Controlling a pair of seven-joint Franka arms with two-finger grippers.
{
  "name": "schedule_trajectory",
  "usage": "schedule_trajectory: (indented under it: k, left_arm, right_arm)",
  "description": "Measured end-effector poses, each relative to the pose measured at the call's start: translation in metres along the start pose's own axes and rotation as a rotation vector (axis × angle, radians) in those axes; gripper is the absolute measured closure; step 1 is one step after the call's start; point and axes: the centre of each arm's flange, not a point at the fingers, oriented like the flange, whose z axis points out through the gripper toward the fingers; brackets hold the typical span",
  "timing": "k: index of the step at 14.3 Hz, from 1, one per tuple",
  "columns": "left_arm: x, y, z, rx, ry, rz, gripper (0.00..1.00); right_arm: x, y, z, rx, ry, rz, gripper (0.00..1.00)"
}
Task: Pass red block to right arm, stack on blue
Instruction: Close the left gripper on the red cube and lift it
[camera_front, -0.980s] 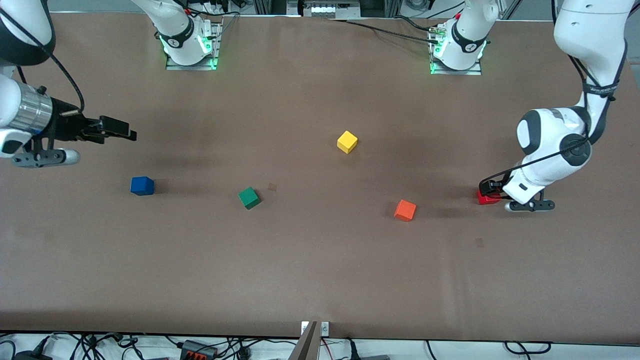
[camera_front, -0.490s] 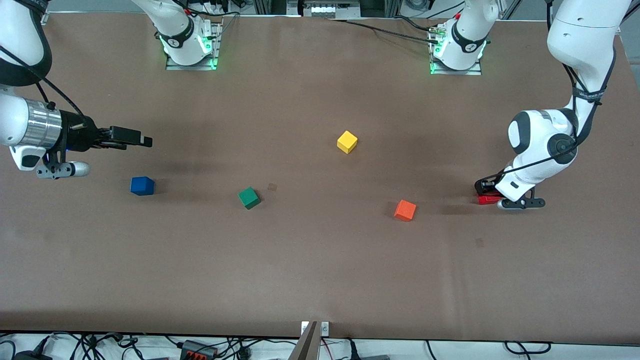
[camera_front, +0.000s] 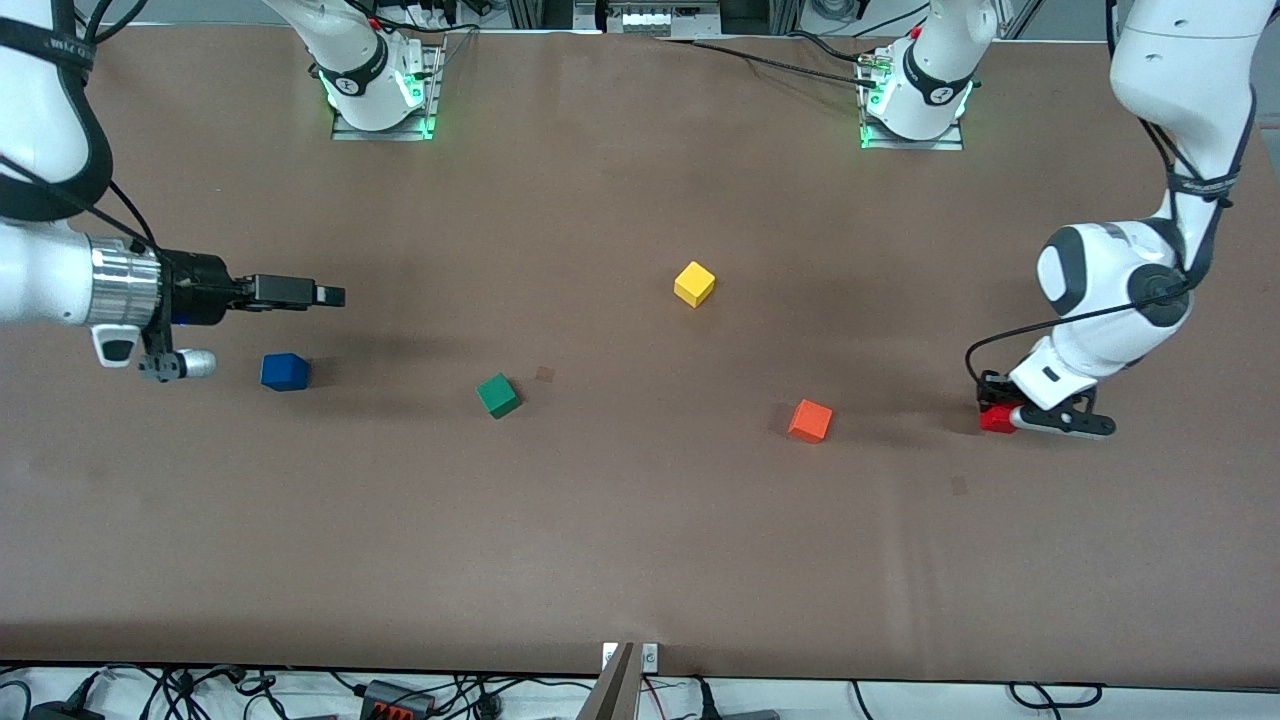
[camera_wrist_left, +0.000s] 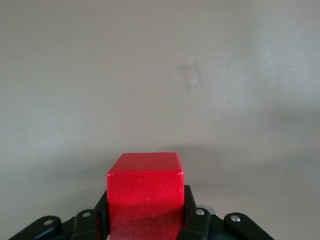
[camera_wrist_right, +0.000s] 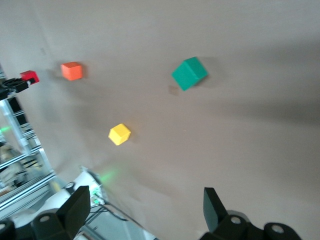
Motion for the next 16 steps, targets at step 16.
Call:
schedule_trajectory:
  k: [16]
  left_arm:
    - [0.097, 0.058, -0.131, -0.387, 0.226, 0.590, 0.44]
  right_arm:
    - [0.060, -0.006, 0.080, 0.661, -0.034, -0.014, 0.00]
